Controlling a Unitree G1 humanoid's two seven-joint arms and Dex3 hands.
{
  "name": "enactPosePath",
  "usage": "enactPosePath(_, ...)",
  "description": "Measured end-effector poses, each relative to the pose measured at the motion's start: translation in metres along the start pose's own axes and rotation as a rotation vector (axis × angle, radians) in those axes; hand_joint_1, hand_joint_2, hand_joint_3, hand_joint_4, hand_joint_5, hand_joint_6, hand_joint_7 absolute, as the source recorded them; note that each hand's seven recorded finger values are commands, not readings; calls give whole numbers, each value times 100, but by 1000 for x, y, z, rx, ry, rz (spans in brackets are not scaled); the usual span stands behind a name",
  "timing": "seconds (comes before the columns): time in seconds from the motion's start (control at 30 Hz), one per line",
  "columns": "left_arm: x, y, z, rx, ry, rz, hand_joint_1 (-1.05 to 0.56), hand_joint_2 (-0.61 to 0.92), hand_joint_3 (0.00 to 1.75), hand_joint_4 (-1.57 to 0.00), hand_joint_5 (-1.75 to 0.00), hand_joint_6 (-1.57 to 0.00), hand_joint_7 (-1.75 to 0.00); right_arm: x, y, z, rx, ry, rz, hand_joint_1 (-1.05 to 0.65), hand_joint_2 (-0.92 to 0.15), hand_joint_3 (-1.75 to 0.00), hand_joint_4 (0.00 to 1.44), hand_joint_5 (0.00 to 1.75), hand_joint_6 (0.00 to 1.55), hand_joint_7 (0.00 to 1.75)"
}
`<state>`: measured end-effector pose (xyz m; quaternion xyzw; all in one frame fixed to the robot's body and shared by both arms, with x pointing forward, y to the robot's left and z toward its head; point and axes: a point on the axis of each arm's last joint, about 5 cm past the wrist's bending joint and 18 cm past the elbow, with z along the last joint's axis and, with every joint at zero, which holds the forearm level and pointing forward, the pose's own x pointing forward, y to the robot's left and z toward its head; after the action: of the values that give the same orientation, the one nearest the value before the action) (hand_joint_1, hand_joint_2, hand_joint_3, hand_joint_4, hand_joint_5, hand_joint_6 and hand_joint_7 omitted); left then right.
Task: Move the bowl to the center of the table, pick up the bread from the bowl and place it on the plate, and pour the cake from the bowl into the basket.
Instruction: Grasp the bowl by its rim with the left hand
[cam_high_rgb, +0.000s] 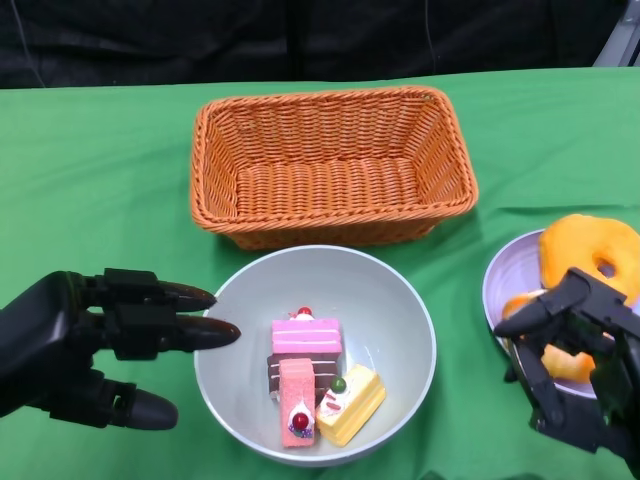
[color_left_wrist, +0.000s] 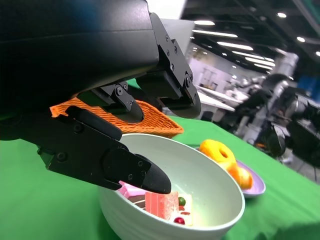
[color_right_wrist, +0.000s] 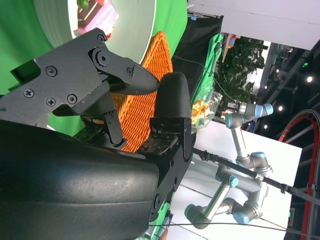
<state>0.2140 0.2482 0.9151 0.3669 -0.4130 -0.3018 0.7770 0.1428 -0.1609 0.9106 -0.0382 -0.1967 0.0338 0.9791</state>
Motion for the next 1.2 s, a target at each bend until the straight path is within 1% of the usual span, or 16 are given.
enactPosePath(0.1,1,-5,-1,25,-37,-7,-46,86,1,-77,-9,-77,-3,-6,1,2,-2,9,-9,-11,-59,-93,67,165,64,138)
enactPosePath(0.2,6,-10,-1,40,-64,-25,-45,87,1,-80,-9,-80,-4,-8,1,3,0,11,-14,-11,-60,-93,67,165,64,138)
enactPosePath(0.23,8,-12,-2,45,-69,-34,-43,87,0,-82,-10,-81,-4,-8,1,3,0,11,-15,-12,-61,-90,67,166,63,138)
enactPosePath(0.3,12,-14,-2,55,-72,-67,-41,86,0,-84,-9,-82,-3,-10,2,4,-1,13,-18,-12,-63,-86,67,166,63,138)
enactPosePath(0.47,20,-21,-4,82,-78,-182,-37,88,1,-89,-9,-85,-3,-12,2,6,5,8,-23,-11,-64,-85,67,165,63,137)
enactPosePath(0.6,31,-26,-6,109,-63,-250,-36,88,0,-93,-7,-87,-3,-12,2,7,21,13,-29,-12,-65,-84,65,166,62,138)
enactPosePath(0.7,38,-34,-8,122,-46,-299,-35,88,0,-95,-6,-88,-2,-12,2,7,24,15,-28,-12,-65,-84,65,167,61,139)
enactPosePath(0.83,42,-45,-11,161,-22,-349,-34,88,0,-96,-5,-90,-2,-12,2,8,24,14,-26,-13,-65,-85,66,167,62,139)
enactPosePath(0.9,42,-48,-12,178,-21,-354,-34,88,0,-96,-4,-90,-2,-11,3,8,24,14,-26,-13,-65,-85,66,167,62,139)
enactPosePath(0.97,44,-52,-14,210,-16,-355,-35,84,0,-97,-4,-91,-2,-12,3,8,25,14,-26,-13,-63,-85,66,166,62,139)
enactPosePath(1.03,46,-58,-15,239,-9,-349,-34,83,0,-98,-3,-91,-2,-11,3,8,25,13,-25,-14,-63,-85,66,166,62,138)
enactPosePath(1.1,47,-65,-15,252,-14,-344,-34,84,0,-97,-2,-91,-1,-11,3,8,24,14,-25,-14,-62,-85,66,166,62,138)
enactPosePath(1.2,52,-69,-15,270,-23,-356,-34,85,1,-98,-2,-91,-1,-11,3,8,24,14,-24,-14,-62,-86,66,165,63,137)
